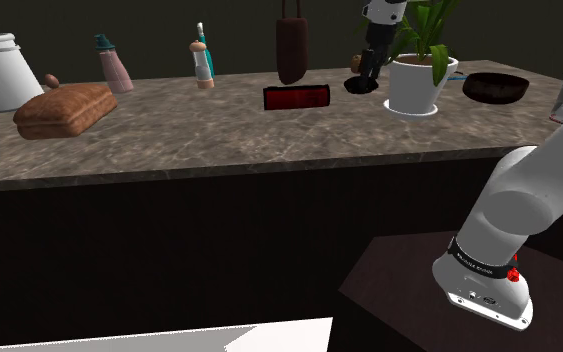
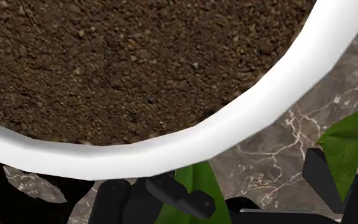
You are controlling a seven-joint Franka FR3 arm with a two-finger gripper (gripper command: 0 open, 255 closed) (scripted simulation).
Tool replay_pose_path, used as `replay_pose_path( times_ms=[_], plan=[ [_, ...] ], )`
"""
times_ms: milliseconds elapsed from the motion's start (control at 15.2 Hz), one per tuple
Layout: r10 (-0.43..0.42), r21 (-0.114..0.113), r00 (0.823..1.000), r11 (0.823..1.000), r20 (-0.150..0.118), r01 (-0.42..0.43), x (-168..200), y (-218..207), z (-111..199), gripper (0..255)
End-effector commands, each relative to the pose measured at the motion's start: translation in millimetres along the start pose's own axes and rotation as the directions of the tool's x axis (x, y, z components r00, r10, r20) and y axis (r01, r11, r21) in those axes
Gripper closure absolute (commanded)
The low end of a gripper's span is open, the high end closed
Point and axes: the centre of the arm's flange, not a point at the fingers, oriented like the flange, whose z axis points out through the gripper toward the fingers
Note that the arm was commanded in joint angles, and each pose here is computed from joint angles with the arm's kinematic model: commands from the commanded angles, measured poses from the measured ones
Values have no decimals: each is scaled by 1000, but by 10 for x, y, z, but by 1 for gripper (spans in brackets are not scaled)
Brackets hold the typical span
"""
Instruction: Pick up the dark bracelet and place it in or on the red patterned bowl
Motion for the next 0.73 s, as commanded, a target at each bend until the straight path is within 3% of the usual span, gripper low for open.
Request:
replay_pose_path(
  times_ms=[0, 660],
  plan=[
    [3, 5, 1000, 1000, -7, -3, 138, 225, 64, 0],
    [11, 32, 999, 999, -45, -10, 746, 1375, 323, 0]
  ],
)
